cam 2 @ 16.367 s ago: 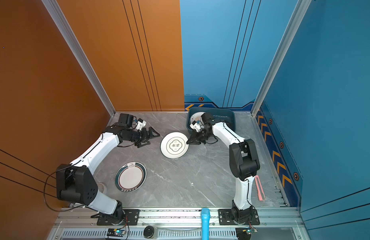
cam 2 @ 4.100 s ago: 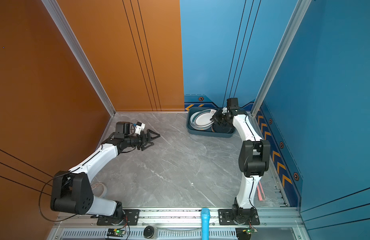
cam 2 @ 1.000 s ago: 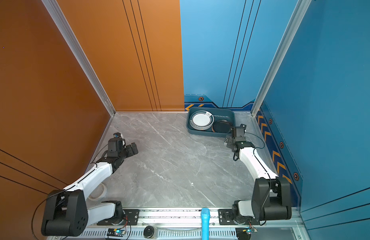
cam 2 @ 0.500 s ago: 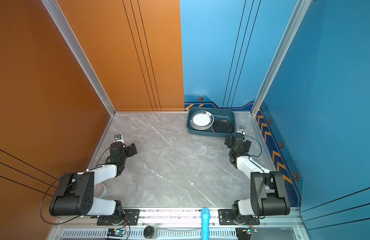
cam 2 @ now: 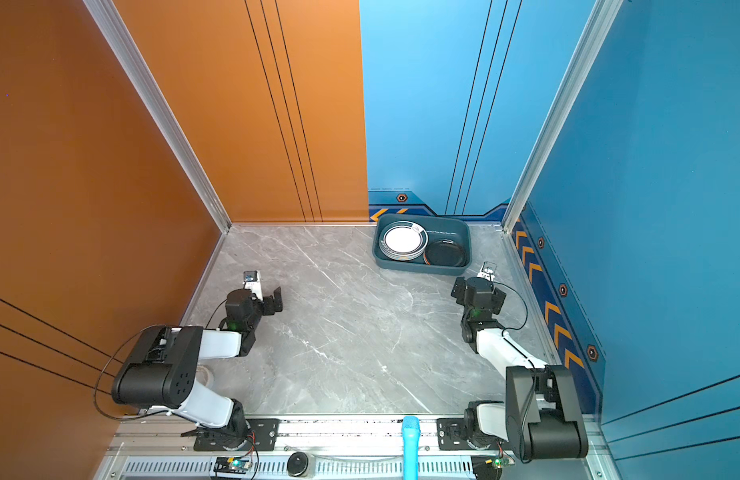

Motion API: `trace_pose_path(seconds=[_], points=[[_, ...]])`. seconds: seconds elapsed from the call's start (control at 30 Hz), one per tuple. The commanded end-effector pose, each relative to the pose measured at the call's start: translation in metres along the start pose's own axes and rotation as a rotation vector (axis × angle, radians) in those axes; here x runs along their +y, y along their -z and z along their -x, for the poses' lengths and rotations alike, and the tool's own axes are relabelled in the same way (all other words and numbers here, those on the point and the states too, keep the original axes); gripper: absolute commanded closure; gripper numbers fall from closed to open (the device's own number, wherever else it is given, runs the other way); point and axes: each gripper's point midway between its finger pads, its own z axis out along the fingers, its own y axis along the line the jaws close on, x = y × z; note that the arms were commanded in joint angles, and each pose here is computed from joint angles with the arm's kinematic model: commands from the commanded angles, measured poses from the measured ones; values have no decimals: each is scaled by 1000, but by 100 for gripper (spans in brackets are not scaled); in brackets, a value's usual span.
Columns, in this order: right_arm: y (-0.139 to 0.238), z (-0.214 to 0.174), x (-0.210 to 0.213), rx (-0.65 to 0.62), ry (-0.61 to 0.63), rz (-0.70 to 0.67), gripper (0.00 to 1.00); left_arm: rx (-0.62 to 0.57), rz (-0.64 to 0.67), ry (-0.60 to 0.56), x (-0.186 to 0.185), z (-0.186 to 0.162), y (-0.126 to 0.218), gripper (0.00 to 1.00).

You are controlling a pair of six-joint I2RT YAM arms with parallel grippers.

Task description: Place the plates into the plastic bin on the countertop

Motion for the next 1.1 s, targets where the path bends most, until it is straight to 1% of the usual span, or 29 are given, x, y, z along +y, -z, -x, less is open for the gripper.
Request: trace_pose_path(seconds=[0.0,0.03,0.07,0.2,0.3,0.33,0.37,0.4,0.43,0.47,0.53,0.6,0.67,0.73,1.07], points=[[15,-18,-7,-47,29,34,0,-30,-25,-21,-5,5,1,2],[20,-20,-4,-113,48,77,0,-30,-24,-20,-5,6,1,2],[22,-17,-4,-159,43,93,0,-31,-24,-20,-5,6,1,2],[10,-14,10,-171,36,142,0,-31,-25,-21,-5,6,1,2],[-7,-33,24,-156,56,187,0,-31,-23,-24,-5,6,1,2],[-12,-33,25,-180,53,182,0,-30,-21,-27,-6,5,1,2],[-18,-32,24,-156,58,143,0,-31,-19,-29,-5,6,1,2],[-23,-36,21,-78,71,110,0,-30,-18,-29,-5,6,1,2],[-25,-36,21,-75,74,97,0,-30,-17,-29,-5,6,1,2],[-23,-34,23,-117,80,92,0,-30,-17,-29,-5,5,1,2],[-23,-36,23,-79,97,78,0,-28,-17,-30,-6,5,1,2],[-23,-34,24,-108,89,87,0,-30,-17,-30,-5,6,1,2],[-23,-36,23,-84,93,84,0,-27,-18,-30,-6,5,0,2],[-23,-34,24,-100,92,86,0,-24,-18,-32,-6,5,-1,2],[-23,-35,23,-93,93,86,0,-21,-22,-31,-6,4,1,2]])
